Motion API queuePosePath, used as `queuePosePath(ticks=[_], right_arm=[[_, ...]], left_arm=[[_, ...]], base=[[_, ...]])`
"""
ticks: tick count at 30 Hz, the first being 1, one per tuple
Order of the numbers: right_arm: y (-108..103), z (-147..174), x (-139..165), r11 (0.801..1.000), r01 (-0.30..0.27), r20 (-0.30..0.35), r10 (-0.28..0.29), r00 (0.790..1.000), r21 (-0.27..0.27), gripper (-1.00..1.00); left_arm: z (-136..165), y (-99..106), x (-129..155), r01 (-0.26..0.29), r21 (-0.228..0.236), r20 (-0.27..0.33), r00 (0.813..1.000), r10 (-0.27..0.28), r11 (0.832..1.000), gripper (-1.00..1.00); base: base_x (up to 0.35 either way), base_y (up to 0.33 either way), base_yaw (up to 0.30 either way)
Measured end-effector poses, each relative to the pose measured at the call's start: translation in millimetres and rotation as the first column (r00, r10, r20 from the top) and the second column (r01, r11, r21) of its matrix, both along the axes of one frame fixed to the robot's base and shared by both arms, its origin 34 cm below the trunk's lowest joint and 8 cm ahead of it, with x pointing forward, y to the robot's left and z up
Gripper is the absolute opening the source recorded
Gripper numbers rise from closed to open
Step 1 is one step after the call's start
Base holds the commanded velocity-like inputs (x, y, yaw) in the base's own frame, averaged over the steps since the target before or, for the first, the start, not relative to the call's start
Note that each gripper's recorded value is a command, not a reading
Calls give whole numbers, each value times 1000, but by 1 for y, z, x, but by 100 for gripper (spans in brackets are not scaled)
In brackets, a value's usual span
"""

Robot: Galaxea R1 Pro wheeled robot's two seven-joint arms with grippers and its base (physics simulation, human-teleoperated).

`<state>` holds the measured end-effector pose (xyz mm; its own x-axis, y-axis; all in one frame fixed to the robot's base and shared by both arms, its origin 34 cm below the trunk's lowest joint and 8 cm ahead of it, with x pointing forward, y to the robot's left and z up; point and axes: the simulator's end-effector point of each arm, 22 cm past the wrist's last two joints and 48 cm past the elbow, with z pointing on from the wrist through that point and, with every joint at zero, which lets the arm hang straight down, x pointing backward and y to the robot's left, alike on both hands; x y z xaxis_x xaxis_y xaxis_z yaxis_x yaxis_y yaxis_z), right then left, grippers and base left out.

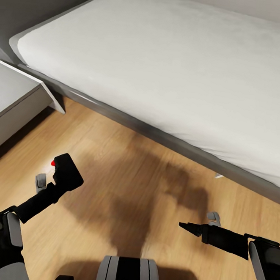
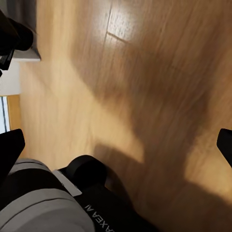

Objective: Attach the digital camera to the camera tripod in the bedroom.

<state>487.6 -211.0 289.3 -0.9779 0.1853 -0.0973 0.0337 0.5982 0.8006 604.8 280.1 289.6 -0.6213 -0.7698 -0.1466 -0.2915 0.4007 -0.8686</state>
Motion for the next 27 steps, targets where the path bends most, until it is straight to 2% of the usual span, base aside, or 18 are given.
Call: queuePosePath(ticks=[27], right_arm=[[2, 49, 20, 1000, 0, 111, -1, 994, 8, 100]], left_arm=[[58, -6, 17, 3, -22, 103, 995, -1, 1000, -100]], base=[[0, 0, 0]])
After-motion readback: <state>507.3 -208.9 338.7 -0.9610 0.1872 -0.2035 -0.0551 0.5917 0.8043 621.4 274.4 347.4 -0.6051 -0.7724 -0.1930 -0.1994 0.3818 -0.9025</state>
